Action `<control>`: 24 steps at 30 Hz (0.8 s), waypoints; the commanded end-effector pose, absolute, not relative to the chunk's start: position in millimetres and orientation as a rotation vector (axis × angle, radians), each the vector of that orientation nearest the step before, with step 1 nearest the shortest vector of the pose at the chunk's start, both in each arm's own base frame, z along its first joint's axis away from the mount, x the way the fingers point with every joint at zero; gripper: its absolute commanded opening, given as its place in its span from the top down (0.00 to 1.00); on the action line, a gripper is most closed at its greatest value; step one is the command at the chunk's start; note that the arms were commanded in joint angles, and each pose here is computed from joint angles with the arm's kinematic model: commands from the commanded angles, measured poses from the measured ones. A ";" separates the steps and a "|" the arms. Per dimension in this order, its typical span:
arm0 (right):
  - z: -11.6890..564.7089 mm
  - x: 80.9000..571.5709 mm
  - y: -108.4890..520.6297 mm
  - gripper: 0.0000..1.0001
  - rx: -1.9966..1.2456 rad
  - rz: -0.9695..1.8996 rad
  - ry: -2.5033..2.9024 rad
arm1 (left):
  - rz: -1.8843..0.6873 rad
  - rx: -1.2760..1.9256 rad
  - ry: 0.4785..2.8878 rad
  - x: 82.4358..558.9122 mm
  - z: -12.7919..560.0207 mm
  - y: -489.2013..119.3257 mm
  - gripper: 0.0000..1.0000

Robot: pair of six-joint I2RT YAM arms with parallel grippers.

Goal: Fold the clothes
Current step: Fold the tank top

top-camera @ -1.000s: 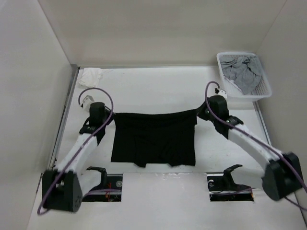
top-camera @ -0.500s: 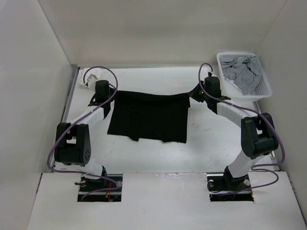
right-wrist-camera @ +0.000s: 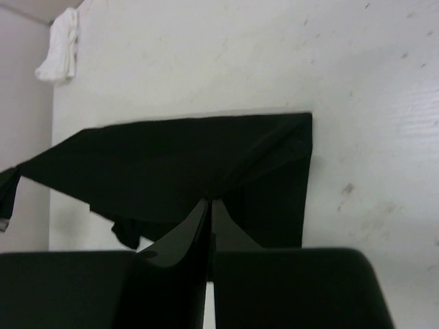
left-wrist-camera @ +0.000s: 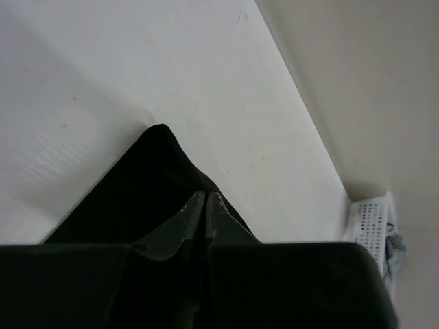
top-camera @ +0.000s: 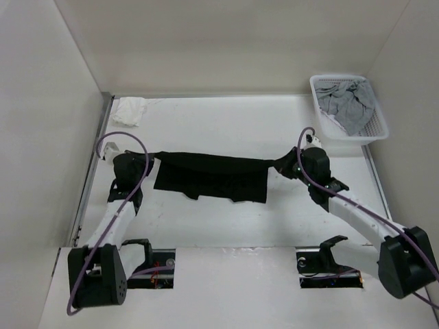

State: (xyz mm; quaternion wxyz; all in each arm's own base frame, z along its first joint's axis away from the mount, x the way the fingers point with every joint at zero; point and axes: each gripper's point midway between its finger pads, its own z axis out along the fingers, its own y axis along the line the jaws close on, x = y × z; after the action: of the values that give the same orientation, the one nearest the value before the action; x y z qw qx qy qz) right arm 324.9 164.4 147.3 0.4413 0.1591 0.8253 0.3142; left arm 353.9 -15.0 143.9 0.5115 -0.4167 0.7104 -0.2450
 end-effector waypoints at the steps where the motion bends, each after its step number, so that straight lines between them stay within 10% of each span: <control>1: 151.0 306.3 166.9 0.94 0.403 0.788 2.008 | -0.699 -1.018 1.648 338.6 154.1 -11.4 1.00; 19: 67.9 206.4 186.9 0.94 0.405 0.770 2.282 | -0.607 -1.191 1.735 271.6 90.5 16.5 0.99; 24: 47.7 193.1 191.6 0.72 0.387 0.726 2.372 | -0.576 -1.259 1.746 269.4 76.1 26.9 0.79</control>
State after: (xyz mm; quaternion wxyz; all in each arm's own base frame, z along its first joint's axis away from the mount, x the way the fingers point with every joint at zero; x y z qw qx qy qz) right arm 195.9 194.7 56.1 0.3176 0.1330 0.8920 0.2930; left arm 271.5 19.1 77.4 0.4352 -0.5021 0.7076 -0.2403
